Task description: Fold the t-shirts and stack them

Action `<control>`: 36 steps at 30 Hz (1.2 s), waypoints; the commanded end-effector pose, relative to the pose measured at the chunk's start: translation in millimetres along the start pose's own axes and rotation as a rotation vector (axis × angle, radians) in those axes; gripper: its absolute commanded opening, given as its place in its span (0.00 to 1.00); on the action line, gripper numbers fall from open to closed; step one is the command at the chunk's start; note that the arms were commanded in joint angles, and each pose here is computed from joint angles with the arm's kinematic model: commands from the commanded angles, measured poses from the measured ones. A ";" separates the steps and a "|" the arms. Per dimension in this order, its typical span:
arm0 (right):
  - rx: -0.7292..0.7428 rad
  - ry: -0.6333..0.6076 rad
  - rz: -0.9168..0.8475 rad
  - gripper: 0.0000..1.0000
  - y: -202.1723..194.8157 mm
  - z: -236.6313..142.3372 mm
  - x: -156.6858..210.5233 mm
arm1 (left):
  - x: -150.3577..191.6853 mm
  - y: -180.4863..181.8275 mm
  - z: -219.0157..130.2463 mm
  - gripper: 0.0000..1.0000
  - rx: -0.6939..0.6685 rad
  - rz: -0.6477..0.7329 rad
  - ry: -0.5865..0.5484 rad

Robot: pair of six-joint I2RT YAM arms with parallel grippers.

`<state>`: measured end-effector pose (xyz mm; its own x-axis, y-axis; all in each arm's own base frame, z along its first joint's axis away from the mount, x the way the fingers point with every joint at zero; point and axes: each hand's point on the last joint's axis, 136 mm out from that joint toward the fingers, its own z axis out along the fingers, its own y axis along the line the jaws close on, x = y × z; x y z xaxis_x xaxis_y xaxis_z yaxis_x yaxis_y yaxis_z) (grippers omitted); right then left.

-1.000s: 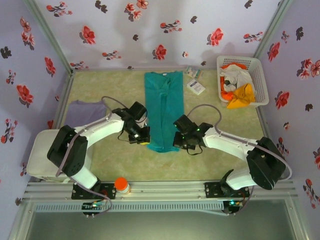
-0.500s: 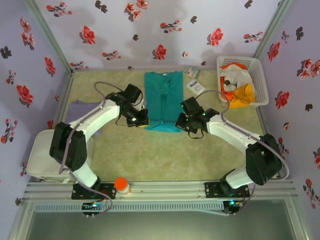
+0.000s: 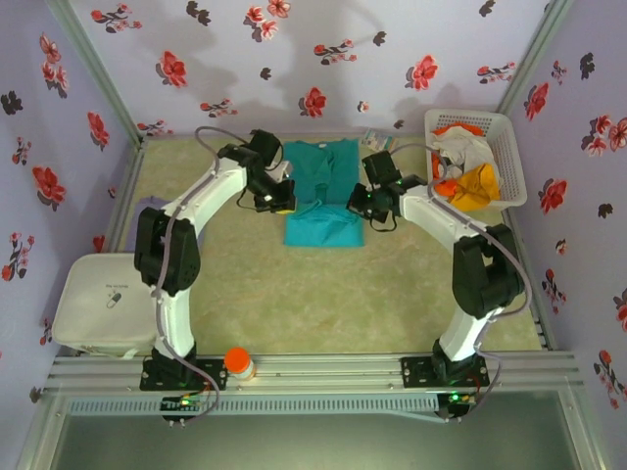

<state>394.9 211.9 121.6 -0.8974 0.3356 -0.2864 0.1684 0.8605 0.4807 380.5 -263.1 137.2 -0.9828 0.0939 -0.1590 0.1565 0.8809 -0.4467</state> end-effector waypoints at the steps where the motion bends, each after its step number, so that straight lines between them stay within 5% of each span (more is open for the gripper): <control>1: -0.024 -0.005 -0.043 0.00 9.1 3.7 -19.8 | -10.7 12.9 0.2 0.00 -0.039 0.019 0.018; 27: -0.063 -0.010 0.036 0.00 -1.9 79.9 -78.4 | -100.5 47.1 54.9 0.00 -0.014 -0.013 -0.050; 32: -0.064 -0.038 0.070 0.05 -7.4 89.4 -91.7 | -116.1 49.7 66.7 0.21 0.000 -0.001 -0.081; 36: -0.078 -0.065 0.082 0.42 -9.1 88.9 -103.6 | -129.7 53.5 63.0 0.49 -0.002 0.004 -0.123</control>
<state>501.1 206.6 57.0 -0.8816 0.3991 -0.2518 0.2192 0.8189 0.5305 506.0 -261.3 66.0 -0.9761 0.0489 -0.2117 0.1386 0.8905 -0.4334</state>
